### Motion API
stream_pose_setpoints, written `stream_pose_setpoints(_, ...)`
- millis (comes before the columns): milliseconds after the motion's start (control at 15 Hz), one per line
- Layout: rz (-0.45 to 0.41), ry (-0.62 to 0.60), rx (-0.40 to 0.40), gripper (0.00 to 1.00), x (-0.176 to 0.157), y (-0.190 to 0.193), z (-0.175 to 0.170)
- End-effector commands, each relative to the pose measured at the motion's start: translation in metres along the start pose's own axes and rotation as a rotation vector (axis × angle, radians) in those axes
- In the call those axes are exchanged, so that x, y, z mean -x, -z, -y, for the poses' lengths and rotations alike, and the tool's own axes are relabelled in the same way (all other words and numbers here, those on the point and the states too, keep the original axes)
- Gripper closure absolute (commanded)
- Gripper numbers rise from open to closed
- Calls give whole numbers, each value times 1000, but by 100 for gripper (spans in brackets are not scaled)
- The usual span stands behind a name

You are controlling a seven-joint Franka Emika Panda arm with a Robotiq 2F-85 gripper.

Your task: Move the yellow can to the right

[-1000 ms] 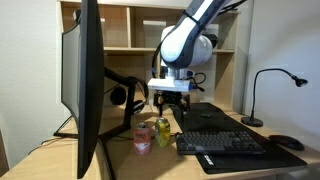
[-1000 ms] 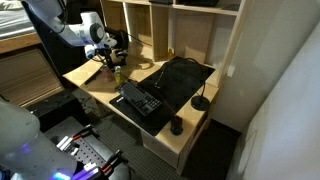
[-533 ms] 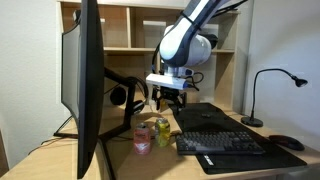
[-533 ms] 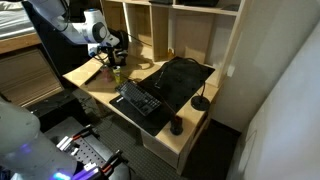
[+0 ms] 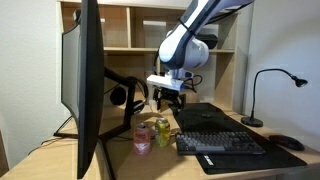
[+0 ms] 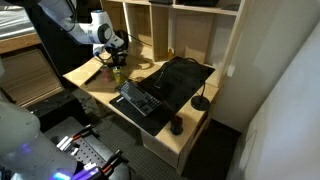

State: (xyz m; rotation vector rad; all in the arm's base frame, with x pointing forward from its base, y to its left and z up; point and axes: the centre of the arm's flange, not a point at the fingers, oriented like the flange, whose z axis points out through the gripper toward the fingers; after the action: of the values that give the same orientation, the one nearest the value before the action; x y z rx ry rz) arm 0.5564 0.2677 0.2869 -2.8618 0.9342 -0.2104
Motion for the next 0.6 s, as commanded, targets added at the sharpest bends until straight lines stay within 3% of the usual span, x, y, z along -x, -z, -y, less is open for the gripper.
stream_pose_setpoints(0, 27, -19, -18, 0, -3, -18, 11)
stream_pose_setpoints(333, 23, -17, 1, 0, -1, -19, 6)
stream_pose_setpoints(400, 36, -4, 47, 0, -2, -25, 8)
stream_pose_setpoints(533, 44, -21, 36, 0, -3, -40, 10)
